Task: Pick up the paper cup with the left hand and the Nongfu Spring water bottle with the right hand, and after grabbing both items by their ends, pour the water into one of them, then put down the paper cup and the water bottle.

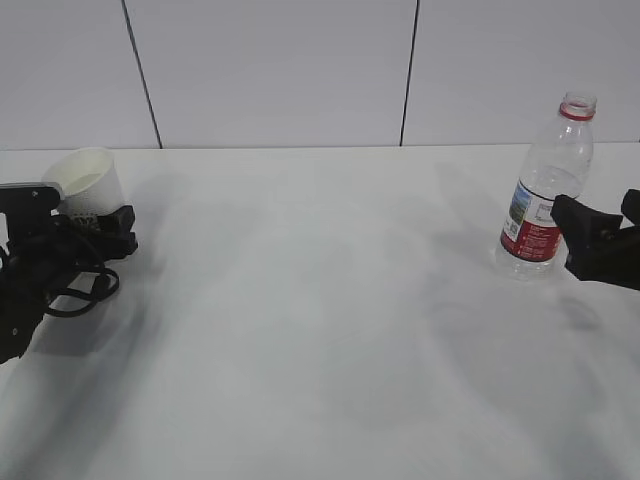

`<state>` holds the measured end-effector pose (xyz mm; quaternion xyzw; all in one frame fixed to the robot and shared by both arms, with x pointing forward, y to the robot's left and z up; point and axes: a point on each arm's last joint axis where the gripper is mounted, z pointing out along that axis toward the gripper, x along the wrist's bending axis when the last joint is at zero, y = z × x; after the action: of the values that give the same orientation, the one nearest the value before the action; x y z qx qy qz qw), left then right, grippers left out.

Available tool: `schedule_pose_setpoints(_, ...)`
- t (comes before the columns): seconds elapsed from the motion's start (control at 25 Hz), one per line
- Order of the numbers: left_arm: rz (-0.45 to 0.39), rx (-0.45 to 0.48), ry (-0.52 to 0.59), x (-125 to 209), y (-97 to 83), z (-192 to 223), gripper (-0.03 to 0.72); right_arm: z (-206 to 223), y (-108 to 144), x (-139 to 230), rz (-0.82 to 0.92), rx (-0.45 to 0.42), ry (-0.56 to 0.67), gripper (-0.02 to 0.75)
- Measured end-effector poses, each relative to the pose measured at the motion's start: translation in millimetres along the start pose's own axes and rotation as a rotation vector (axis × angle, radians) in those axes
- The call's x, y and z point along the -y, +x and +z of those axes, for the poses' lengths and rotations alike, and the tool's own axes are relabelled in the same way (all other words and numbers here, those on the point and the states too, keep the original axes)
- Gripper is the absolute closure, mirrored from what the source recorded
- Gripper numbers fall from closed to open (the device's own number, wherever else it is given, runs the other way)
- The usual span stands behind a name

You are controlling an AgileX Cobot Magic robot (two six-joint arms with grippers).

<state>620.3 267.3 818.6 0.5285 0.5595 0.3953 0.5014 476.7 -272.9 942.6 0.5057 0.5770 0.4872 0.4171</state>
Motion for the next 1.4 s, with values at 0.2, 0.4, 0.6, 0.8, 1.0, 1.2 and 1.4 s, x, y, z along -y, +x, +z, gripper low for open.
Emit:
schedule_pose_setpoints(0.2,0.002,0.000,0.002,0.2,0.0,0.0,0.076,0.0,0.0,0.2,0.002,0.000,0.002,0.150)
schedule_pose_setpoints(0.4,0.002,-0.005,0.037,6.4,0.9,-0.2,0.029,0.0,0.6,0.5,0.010,-0.007,0.005,0.150)
schedule_pose_setpoints(0.6,0.019,-0.005,0.037,6.4,0.9,-0.2,0.024,0.0,0.9,0.6,0.013,-0.010,0.006,0.150)
schedule_pose_setpoints(0.8,0.041,-0.005,0.042,-1.5,-0.2,-11.8,0.023,0.0,0.9,0.6,0.015,-0.010,0.006,0.150)
schedule_pose_setpoints(1.0,0.045,-0.007,0.054,-8.2,-1.2,-26.1,0.023,0.0,0.9,0.6,0.015,-0.010,0.006,0.150)
schedule_pose_setpoints(1.2,0.045,-0.006,0.050,-19.3,-2.8,-41.2,0.024,0.0,1.1,0.7,0.014,-0.012,0.008,0.151)
schedule_pose_setpoints(1.4,0.045,-0.008,0.068,-24.5,-3.6,-61.3,0.027,0.0,1.1,0.7,0.014,-0.012,0.008,0.151)
